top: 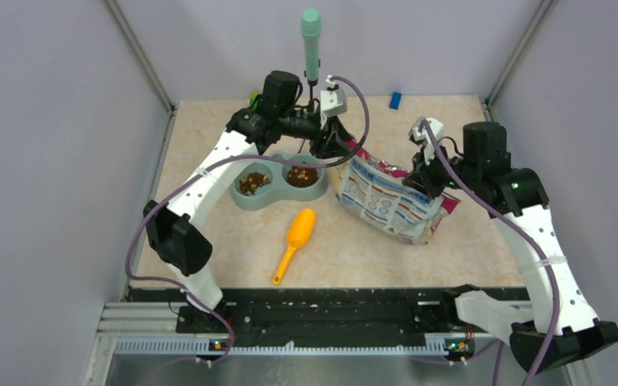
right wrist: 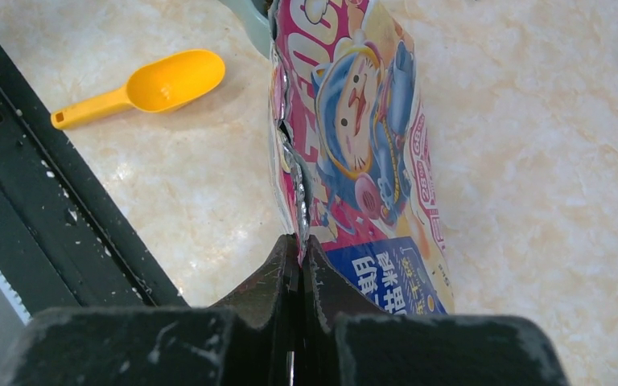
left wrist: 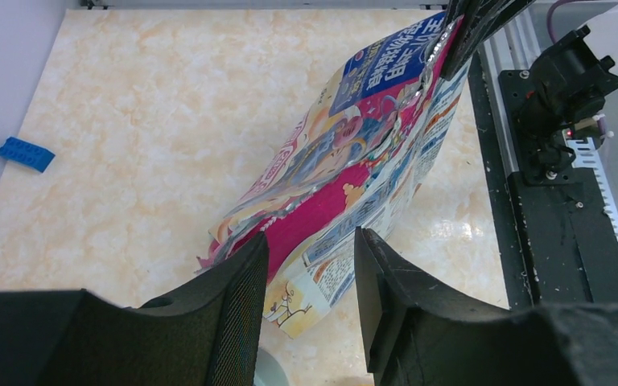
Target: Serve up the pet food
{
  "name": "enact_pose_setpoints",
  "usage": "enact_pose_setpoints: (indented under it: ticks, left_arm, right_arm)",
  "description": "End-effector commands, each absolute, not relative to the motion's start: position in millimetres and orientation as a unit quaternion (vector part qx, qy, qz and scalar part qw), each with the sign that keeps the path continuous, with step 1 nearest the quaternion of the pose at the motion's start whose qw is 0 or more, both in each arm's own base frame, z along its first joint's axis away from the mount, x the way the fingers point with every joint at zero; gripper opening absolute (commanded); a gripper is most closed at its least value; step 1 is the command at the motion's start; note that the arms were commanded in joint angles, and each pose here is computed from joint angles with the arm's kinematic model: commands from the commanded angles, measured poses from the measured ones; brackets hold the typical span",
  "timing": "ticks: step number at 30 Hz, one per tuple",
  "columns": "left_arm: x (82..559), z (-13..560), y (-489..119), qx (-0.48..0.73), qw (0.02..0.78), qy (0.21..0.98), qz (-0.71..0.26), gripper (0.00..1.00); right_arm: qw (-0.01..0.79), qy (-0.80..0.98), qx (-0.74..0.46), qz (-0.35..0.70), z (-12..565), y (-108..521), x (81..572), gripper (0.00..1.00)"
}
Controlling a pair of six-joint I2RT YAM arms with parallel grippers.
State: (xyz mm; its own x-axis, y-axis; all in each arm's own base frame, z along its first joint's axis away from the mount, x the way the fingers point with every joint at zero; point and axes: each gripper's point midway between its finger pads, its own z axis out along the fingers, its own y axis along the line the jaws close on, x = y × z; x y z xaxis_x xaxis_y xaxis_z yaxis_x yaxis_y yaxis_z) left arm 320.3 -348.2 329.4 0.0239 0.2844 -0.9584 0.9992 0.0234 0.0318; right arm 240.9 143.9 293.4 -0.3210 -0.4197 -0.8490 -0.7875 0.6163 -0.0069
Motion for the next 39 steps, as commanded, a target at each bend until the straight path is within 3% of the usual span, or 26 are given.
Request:
enact_pose_setpoints:
  ticks: [1,8,17,21,31,39]
  left_arm:
    - [308,357,-347,0.580,0.458,0.527,-0.419,0.48]
    - [289,367,-365,0.589,0.461,0.501,-0.435,0.49]
    - [282,428,-374,0.556,0.565,0.423,-0.439,0.49]
    - [273,420,-383,0.596,0.531,0.410,-0.441,0.40]
    - [283,349,-392,0.650,0.434,0.482,-0.396,0.47]
    - [289,318,-380,0.661,0.403,0.517,-0.366,0.44]
  right_arm:
    - [0.510,0.739,-0.397,0.190,349,138,218,0.00]
    - [0.515,0.735,-0.389,0.208,347,143,213,0.00]
    - [0.516,0.732,-0.390,0.212,348,144,213,0.00]
    - [0.516,0.731,-0.392,0.215,347,145,212,0.00]
    - [0.509,0.730,-0.397,0.224,346,147,207,0.00]
    - [0.508,0.728,-0.399,0.229,346,148,204,0.00]
